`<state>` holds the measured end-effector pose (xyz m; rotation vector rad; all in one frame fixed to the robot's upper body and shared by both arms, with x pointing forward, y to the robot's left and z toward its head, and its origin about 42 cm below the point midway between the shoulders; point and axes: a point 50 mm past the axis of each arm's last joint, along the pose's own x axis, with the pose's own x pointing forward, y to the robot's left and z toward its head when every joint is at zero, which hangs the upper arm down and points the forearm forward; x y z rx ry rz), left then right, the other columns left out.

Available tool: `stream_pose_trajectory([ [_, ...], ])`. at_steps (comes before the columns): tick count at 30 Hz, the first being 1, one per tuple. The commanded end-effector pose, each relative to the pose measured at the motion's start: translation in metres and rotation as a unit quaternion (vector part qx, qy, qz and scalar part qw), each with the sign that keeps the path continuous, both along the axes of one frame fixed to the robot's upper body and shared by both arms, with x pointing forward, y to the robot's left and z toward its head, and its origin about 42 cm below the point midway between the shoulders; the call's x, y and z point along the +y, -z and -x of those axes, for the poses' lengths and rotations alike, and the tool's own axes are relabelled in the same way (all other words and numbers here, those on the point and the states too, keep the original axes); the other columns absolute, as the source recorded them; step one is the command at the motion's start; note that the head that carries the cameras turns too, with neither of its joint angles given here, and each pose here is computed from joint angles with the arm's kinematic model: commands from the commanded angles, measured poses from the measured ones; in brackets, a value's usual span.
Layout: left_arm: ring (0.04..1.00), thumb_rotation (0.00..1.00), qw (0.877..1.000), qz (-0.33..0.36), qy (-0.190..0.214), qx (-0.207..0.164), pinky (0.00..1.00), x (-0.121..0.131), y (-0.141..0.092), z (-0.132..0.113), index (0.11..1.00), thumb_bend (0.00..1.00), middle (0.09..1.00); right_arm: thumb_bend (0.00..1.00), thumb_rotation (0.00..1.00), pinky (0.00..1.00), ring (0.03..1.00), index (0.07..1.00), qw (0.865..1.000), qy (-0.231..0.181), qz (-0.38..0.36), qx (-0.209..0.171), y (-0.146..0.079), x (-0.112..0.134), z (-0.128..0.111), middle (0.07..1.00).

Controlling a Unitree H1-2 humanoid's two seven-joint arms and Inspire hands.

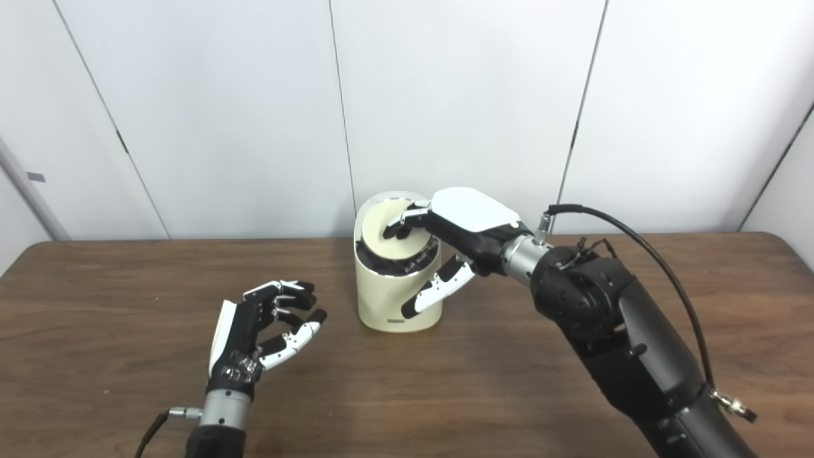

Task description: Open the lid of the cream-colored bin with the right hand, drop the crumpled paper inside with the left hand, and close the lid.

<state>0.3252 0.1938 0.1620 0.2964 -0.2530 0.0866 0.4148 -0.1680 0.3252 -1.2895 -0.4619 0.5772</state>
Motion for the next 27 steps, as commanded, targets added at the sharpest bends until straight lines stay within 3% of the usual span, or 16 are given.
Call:
stream_pose_trajectory([
  [1, 0.615, 0.06, 0.999, 0.002, 0.007, -0.034, 0.5, -0.005, -0.019, -0.005, 0.498, 0.5, 0.691, 0.77, 0.43, 0.92, 0.918, 0.768, 1.0, -0.014, 0.013, -0.011, -0.007, 0.0, 0.003, 0.756],
  [14, 0.616, 0.06, 1.0, 0.008, 0.007, -0.03, 0.5, -0.005, -0.022, -0.003, 0.498, 0.5, 0.695, 0.76, 0.45, 0.95, 0.91, 0.734, 0.999, -0.031, 0.027, 0.0, 0.009, -0.003, 0.005, 0.728],
  [19, 0.618, 0.06, 1.0, 0.006, 0.006, -0.03, 0.5, -0.006, -0.024, -0.002, 0.498, 0.5, 0.695, 0.77, 0.44, 0.96, 0.884, 0.72, 0.997, -0.043, 0.061, -0.023, 0.015, -0.002, 0.006, 0.709],
  [27, 0.617, 0.06, 0.999, 0.005, 0.008, -0.032, 0.5, -0.005, -0.025, -0.003, 0.498, 0.5, 0.697, 0.79, 0.41, 0.97, 0.878, 0.708, 0.996, -0.051, 0.068, -0.029, 0.023, -0.002, 0.006, 0.69],
])
